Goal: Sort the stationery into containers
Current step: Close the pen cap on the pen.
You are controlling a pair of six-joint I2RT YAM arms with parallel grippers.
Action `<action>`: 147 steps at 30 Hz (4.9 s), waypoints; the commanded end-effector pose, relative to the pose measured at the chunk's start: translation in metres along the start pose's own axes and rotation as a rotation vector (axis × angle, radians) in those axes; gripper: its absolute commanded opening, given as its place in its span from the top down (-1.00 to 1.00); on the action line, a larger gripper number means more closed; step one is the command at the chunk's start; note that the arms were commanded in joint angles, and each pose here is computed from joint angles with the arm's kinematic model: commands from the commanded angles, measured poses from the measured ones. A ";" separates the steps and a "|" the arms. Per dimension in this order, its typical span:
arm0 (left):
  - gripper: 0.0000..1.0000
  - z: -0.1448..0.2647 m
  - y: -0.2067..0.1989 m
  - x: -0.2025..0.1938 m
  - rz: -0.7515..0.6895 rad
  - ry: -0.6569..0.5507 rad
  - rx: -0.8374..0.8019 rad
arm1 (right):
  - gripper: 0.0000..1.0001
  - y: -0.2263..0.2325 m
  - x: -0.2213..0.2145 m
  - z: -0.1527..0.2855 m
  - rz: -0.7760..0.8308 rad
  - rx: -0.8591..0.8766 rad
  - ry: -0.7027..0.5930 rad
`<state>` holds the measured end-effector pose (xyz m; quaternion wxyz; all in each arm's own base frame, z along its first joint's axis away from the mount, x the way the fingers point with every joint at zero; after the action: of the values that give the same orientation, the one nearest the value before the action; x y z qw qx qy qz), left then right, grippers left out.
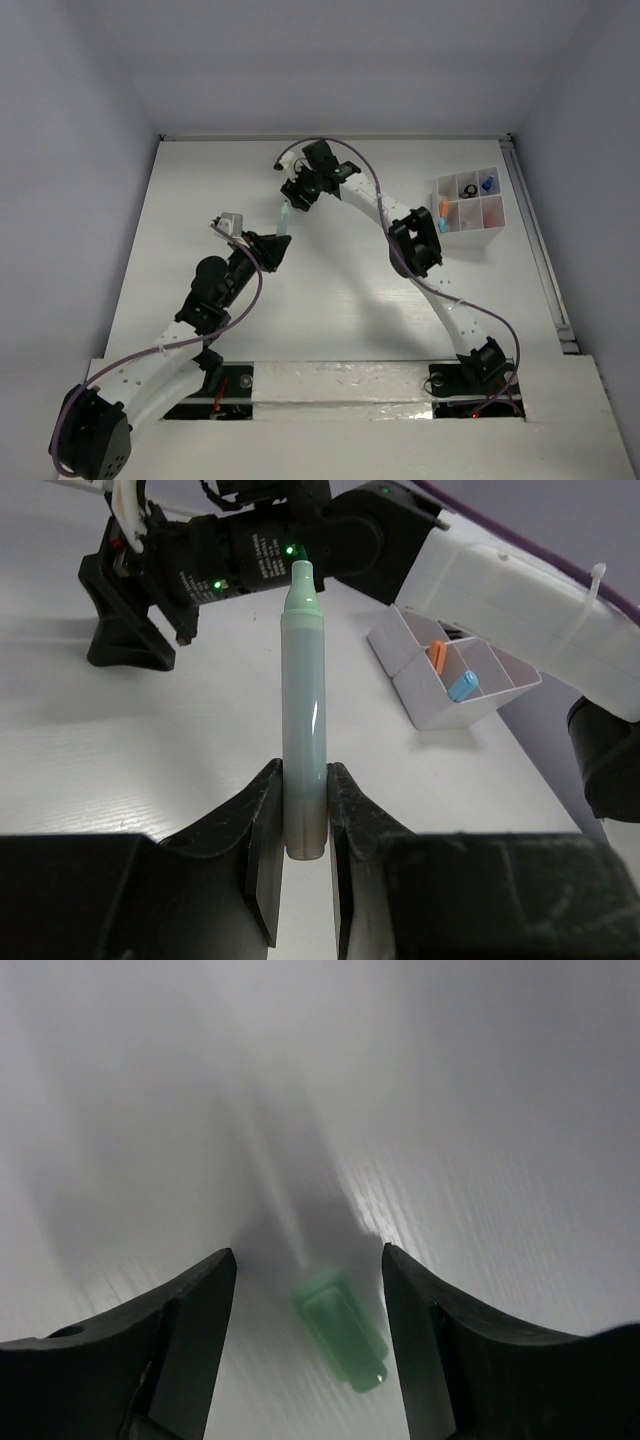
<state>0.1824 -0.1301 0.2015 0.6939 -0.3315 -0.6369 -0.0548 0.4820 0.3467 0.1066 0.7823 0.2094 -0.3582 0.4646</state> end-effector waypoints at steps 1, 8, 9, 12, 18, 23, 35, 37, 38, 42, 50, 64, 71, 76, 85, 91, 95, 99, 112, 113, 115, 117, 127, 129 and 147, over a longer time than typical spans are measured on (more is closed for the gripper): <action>1.00 0.002 -0.002 0.013 -0.026 -0.079 -0.014 | -0.28 0.003 -0.004 -0.011 0.029 -0.046 0.004; 1.00 0.006 -0.003 0.016 -0.028 -0.093 -0.015 | -0.48 0.005 -0.013 -0.005 -0.010 -0.076 0.059; 1.00 0.007 -0.003 0.016 -0.029 -0.093 -0.015 | -0.53 0.006 -0.014 -0.003 -0.011 -0.078 0.063; 1.00 0.008 -0.004 0.017 -0.028 -0.098 -0.015 | -0.64 0.005 -0.013 0.001 -0.006 -0.104 0.070; 1.00 0.009 -0.004 0.018 -0.029 -0.103 -0.012 | -0.45 0.002 -0.021 0.006 -0.053 -0.057 0.090; 1.00 0.009 -0.003 0.017 -0.031 -0.101 -0.008 | -0.28 0.006 -0.022 0.011 -0.090 -0.046 0.104; 1.00 0.013 -0.003 0.016 -0.031 -0.106 -0.010 | -0.28 0.011 -0.028 0.025 -0.106 -0.071 0.118; 1.00 0.013 -0.003 0.016 -0.030 -0.104 -0.006 | -0.19 0.012 -0.027 0.025 -0.110 -0.065 0.114; 1.00 0.013 -0.002 0.015 -0.030 -0.101 -0.005 | -0.11 0.011 -0.023 0.025 -0.109 -0.069 0.106; 1.00 0.014 -0.002 0.015 -0.030 -0.104 -0.003 | 0.02 0.008 -0.021 0.023 -0.118 -0.084 0.110; 1.00 0.011 -0.001 0.011 -0.027 -0.083 -0.001 | 1.00 0.010 -0.020 0.012 -0.245 -0.109 0.028; 1.00 0.011 -0.003 -0.010 0.054 0.012 -0.070 | 1.00 0.074 0.042 0.157 -0.650 0.001 -0.628; 1.00 0.001 0.000 -0.012 0.043 0.048 -0.022 | 1.00 0.114 0.024 0.197 -0.963 0.248 -0.809; 1.00 -0.008 -0.002 -0.003 -0.012 0.030 0.043 | 1.00 0.144 0.027 0.211 -1.010 0.305 -0.870; 1.00 -0.017 -0.021 -0.005 -0.074 0.048 0.066 | 1.00 0.151 0.034 0.213 -1.063 0.297 -0.919; 1.00 -0.017 -0.027 -0.010 -0.059 0.060 0.067 | 1.00 0.149 0.036 0.213 -1.073 0.286 -0.930; 1.00 -0.018 -0.031 -0.006 -0.061 0.047 0.060 | 1.00 0.156 0.033 0.209 -1.068 0.281 -0.913; 1.00 -0.019 -0.034 -0.003 -0.065 0.039 0.047 | 0.99 0.154 0.029 0.202 -1.074 0.266 -0.900; 1.00 -0.019 -0.037 -0.003 -0.067 0.044 0.032 | 0.96 0.152 0.026 0.190 -1.083 0.256 -0.886; 1.00 -0.019 -0.037 -0.003 -0.067 0.044 0.032 | 0.96 0.152 0.026 0.190 -1.082 0.257 -0.885; 1.00 -0.019 -0.037 -0.003 -0.065 0.044 0.034 | 0.96 0.152 0.026 0.189 -1.079 0.257 -0.881; 1.00 -0.018 -0.037 -0.003 -0.064 0.044 0.034 | 0.95 0.152 0.025 0.188 -1.081 0.257 -0.879; 1.00 -0.017 -0.038 -0.006 -0.061 0.057 0.028 | 0.94 0.148 0.030 0.189 -1.071 0.225 -0.894; 1.00 -0.016 -0.038 -0.006 -0.059 0.056 0.027 | 0.94 0.148 0.031 0.190 -1.067 0.224 -0.899; 1.00 -0.023 -0.041 0.006 -0.074 0.015 0.054 | 0.92 0.157 0.028 0.182 -1.073 0.256 -0.863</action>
<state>0.1750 -0.1652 0.1914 0.7419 -0.2753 -0.6069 -0.0748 0.2901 0.3100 0.2330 0.6863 0.5940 -0.4106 -0.0868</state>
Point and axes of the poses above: each gripper's point midway between its finger pads, its own z axis back along the fingers, its own y axis along the line the jaws close on, x = y × z, the point moved 10 cm from there along z, back along the fingers, and after that the axes turned 9 degrees about -z, right-handed, at the moved point
